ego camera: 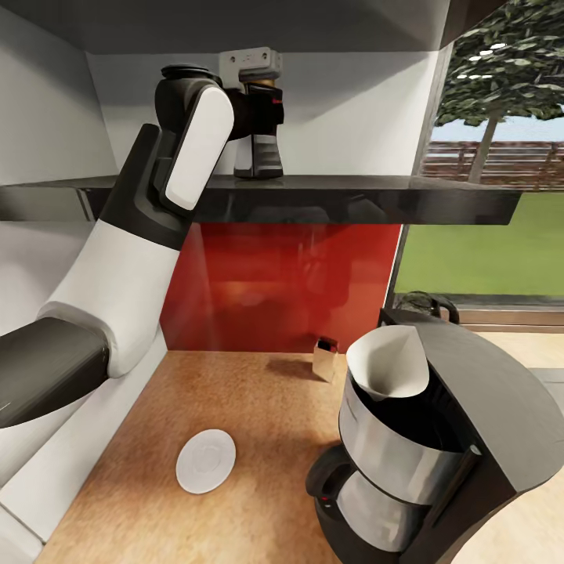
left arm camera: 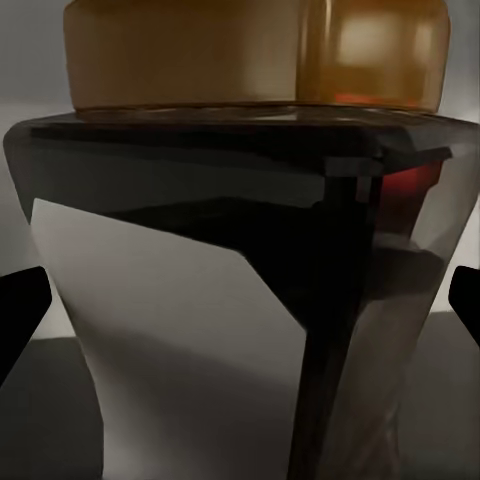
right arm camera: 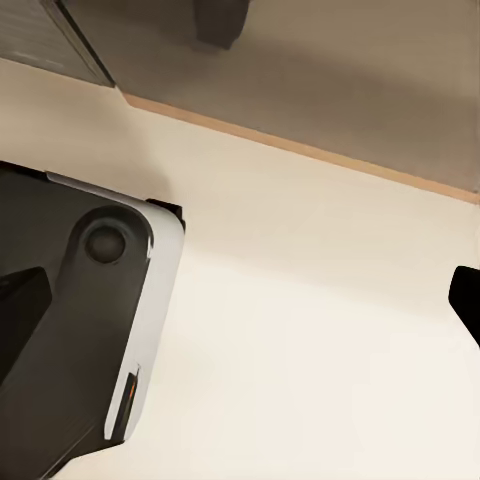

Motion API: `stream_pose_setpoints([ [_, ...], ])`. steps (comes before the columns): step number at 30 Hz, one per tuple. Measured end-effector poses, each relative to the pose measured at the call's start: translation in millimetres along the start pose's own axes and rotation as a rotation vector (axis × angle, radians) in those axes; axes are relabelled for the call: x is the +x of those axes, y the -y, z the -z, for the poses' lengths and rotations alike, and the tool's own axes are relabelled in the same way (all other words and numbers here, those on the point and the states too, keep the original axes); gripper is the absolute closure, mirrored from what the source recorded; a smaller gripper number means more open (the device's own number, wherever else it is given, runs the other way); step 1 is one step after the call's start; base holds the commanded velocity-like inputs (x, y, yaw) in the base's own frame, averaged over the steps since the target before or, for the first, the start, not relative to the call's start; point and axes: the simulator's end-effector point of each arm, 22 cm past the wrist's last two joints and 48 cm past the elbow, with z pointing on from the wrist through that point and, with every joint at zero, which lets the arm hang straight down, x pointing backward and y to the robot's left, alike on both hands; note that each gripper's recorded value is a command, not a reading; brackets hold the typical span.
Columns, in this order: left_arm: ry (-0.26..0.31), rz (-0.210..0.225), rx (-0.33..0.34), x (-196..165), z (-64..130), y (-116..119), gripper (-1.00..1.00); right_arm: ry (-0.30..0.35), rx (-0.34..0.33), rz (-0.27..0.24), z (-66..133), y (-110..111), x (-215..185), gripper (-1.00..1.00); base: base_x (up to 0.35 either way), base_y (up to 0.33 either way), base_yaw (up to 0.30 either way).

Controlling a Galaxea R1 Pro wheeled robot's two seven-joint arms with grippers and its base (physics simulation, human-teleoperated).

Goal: Set up a coffee station on the kitchen countertop: keep the coffee maker on the countertop, move the bottle of coffee from the kitchen shelf to the counter next to the coffee maker, place a paper coffee filter on top of the coffee maker, put the saucer next to the coffee maker with the coffee cup on the saucer, and place the electric kettle next to the coffee maker.

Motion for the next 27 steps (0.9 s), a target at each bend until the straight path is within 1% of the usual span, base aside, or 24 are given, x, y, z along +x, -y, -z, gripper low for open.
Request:
stream_pose_setpoints([
  [19,-0.001,-0.001,0.0,0.4,-0.1,-0.1,-1.0,-0.001,0.001,0.0,0.3,0.7,0.3,-1.0,0.0,0.0,0.0],
  [20,-0.001,-0.001,-0.001,0.3,0.0,-0.1,1.0,0.0,0.001,0.0,0.2,0.6,0.2,-1.0,0.0,0.0,0.0],
  [27,-0.001,0.0,0.0,0.2,0.0,-0.1,1.0,-0.001,0.001,0.0,0.3,0.6,0.3,-1.0,0.0,0.0,0.0],
])
